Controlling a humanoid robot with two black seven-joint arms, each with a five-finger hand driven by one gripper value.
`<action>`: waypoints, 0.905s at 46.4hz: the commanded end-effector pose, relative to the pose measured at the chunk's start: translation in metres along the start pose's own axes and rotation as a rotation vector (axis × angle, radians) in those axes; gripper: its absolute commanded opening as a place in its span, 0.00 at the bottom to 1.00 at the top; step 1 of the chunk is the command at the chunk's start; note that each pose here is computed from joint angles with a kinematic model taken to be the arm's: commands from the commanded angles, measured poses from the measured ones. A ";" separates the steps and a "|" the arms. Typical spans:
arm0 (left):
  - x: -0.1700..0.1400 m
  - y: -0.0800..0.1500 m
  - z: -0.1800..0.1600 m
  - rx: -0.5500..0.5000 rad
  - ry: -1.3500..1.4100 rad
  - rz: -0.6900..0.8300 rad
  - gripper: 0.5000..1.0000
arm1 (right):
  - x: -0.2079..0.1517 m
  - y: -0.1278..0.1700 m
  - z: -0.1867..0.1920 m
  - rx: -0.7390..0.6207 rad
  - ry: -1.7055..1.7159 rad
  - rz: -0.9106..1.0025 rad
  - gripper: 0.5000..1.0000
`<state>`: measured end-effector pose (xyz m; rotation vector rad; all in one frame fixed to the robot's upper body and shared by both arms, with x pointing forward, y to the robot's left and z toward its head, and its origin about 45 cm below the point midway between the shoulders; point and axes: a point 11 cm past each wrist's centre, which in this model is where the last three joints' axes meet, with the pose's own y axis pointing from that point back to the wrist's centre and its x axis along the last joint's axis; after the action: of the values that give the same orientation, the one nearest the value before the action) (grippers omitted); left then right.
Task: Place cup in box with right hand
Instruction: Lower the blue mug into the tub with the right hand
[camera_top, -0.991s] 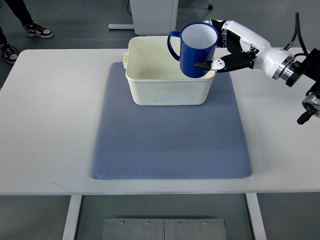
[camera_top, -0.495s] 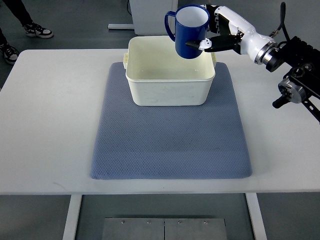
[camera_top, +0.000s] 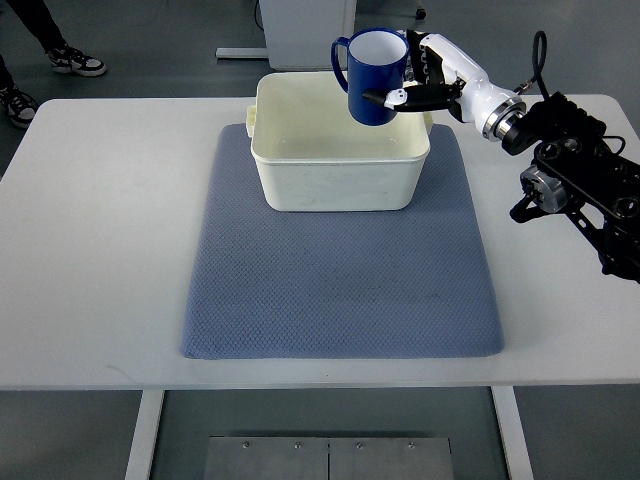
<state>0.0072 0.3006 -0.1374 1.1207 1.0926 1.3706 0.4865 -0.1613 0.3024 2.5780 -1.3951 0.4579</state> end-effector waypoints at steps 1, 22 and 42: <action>0.000 0.000 0.001 -0.001 -0.001 0.000 1.00 | -0.006 0.000 0.005 -0.012 0.008 -0.016 0.00; 0.000 0.000 0.000 0.001 0.001 0.000 1.00 | -0.025 -0.001 0.025 -0.038 -0.017 -0.026 0.00; 0.000 0.000 0.000 0.000 0.001 0.000 1.00 | -0.032 0.002 0.040 -0.070 -0.021 -0.027 0.00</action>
<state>0.0070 0.3006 -0.1374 1.1211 1.0927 1.3704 0.4757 -0.1492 0.2532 2.5502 -1.3563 0.3718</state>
